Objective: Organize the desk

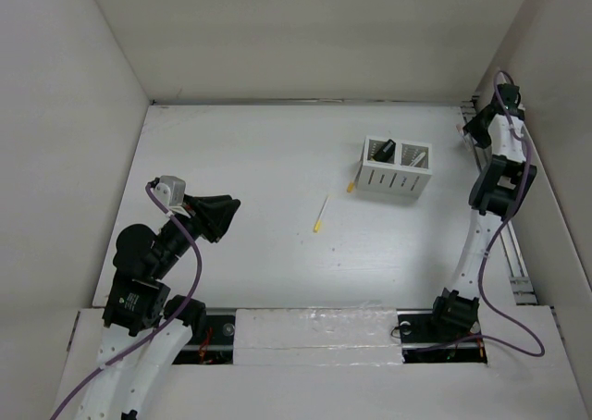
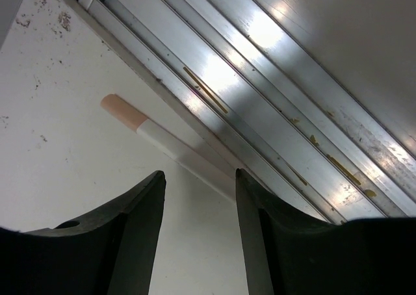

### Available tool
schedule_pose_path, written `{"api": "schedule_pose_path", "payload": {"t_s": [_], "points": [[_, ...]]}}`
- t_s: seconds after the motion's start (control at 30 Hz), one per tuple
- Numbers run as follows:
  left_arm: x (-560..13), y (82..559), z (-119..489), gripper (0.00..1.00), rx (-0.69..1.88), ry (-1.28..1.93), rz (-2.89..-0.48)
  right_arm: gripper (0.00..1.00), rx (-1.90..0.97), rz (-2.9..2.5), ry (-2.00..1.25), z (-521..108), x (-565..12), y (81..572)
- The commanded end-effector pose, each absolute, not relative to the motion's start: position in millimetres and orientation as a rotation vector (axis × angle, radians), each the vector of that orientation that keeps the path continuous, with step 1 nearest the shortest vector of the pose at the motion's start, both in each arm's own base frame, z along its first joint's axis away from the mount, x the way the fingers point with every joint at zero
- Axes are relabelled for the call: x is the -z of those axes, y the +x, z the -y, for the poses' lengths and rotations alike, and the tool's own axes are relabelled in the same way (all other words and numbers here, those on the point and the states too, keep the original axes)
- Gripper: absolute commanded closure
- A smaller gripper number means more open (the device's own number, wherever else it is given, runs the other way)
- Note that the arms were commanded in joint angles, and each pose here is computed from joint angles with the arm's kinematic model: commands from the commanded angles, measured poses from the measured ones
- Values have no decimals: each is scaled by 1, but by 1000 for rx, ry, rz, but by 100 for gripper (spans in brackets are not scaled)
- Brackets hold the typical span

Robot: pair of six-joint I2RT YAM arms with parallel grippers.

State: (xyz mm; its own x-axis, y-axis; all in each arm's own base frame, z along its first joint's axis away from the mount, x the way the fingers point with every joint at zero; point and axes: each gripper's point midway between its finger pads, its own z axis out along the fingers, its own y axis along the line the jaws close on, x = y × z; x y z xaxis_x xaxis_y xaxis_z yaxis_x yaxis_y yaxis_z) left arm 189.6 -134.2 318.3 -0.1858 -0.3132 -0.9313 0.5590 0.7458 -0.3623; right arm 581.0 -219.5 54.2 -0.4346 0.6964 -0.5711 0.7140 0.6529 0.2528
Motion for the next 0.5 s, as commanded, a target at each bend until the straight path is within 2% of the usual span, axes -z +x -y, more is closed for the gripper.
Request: {"api": "schedule_pose_path", "payload": {"t_s": [0.0, 0.2, 0.47], "points": [[-343, 182, 134, 74, 795, 232, -1494, 47, -47, -2242, 1048, 206, -62, 583], [-346, 176, 135, 74, 808, 246, -1472, 47, -100, -2256, 1010, 193, -63, 586], [-347, 175, 134, 74, 804, 239, -1466, 40, -104, -2291, 980, 177, -54, 595]]}}
